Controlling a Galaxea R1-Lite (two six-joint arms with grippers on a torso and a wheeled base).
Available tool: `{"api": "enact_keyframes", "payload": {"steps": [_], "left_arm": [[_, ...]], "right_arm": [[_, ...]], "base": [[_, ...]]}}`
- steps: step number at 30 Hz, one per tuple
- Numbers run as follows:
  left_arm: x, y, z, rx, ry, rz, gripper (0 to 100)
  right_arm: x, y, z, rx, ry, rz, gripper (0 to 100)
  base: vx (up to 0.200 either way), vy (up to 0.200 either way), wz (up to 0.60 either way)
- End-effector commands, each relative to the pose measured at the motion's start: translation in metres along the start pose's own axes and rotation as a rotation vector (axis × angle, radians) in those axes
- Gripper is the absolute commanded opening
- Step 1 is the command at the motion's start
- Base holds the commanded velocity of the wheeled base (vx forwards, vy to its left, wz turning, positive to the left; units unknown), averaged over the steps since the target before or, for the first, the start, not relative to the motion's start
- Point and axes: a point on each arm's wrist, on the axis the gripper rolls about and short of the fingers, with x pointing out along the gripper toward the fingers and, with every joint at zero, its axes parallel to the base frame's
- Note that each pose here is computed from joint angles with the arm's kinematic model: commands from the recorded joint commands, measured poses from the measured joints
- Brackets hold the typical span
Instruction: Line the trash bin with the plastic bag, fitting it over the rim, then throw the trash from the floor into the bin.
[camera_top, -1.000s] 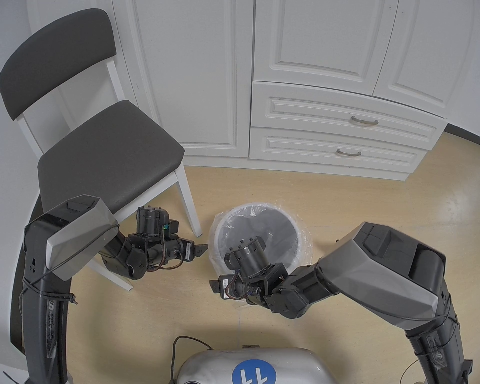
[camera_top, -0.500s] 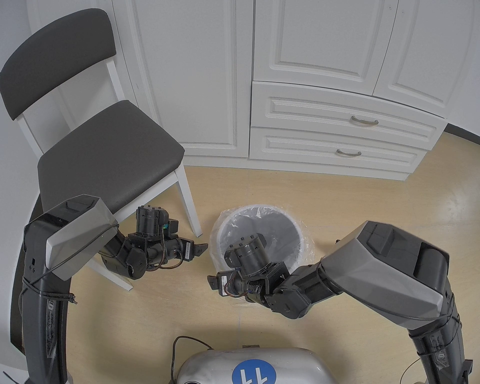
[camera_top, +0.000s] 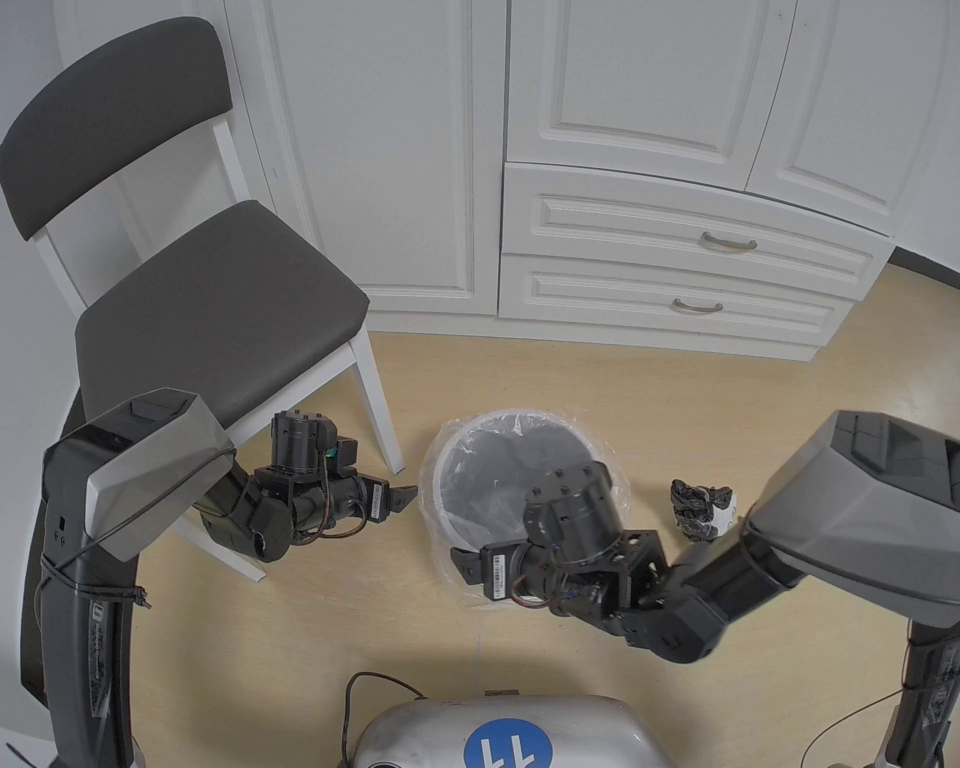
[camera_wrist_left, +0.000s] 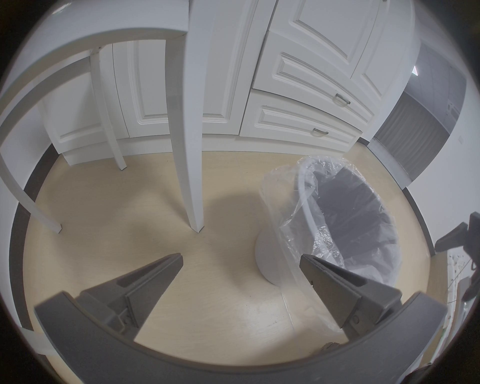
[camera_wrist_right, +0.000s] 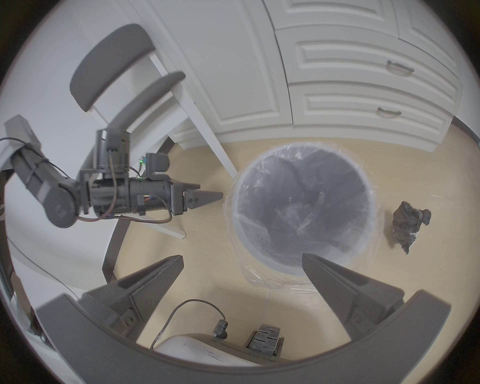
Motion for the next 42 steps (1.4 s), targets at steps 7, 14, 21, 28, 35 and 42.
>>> {"api": "enact_keyframes", "payload": {"steps": [7, 14, 21, 28, 35, 42], "left_arm": [[-0.033, -0.014, 0.02, 0.027, -0.047, -0.015, 100], [-0.057, -0.019, 0.034, 0.057, -0.106, -0.016, 100], [-0.066, -0.032, 0.018, 0.123, -0.147, -0.026, 100], [-0.126, -0.049, 0.019, 0.189, -0.291, -0.006, 100], [-0.203, -0.072, 0.015, 0.211, -0.405, -0.054, 100], [-0.239, -0.072, -0.003, 0.2, -0.454, 0.003, 100]], "right_arm": [[-0.063, -0.08, 0.033, -0.056, -0.269, -0.18, 100], [-0.082, -0.101, 0.029, -0.218, -0.3, -0.251, 100], [-0.108, -0.106, 0.025, -0.426, -0.419, -0.294, 100], [-0.127, -0.118, 0.031, -0.521, -0.498, -0.369, 100], [-0.151, -0.143, 0.039, -0.579, -0.506, -0.494, 100], [-0.182, -0.152, 0.039, -0.709, -0.521, -0.541, 100]], "base": [[0.0, 0.0, 0.0], [0.0, 0.0, 0.0], [0.0, 0.0, 0.0], [0.0, 0.0, 0.0], [0.0, 0.0, 0.0], [0.0, 0.0, 0.0]]}}
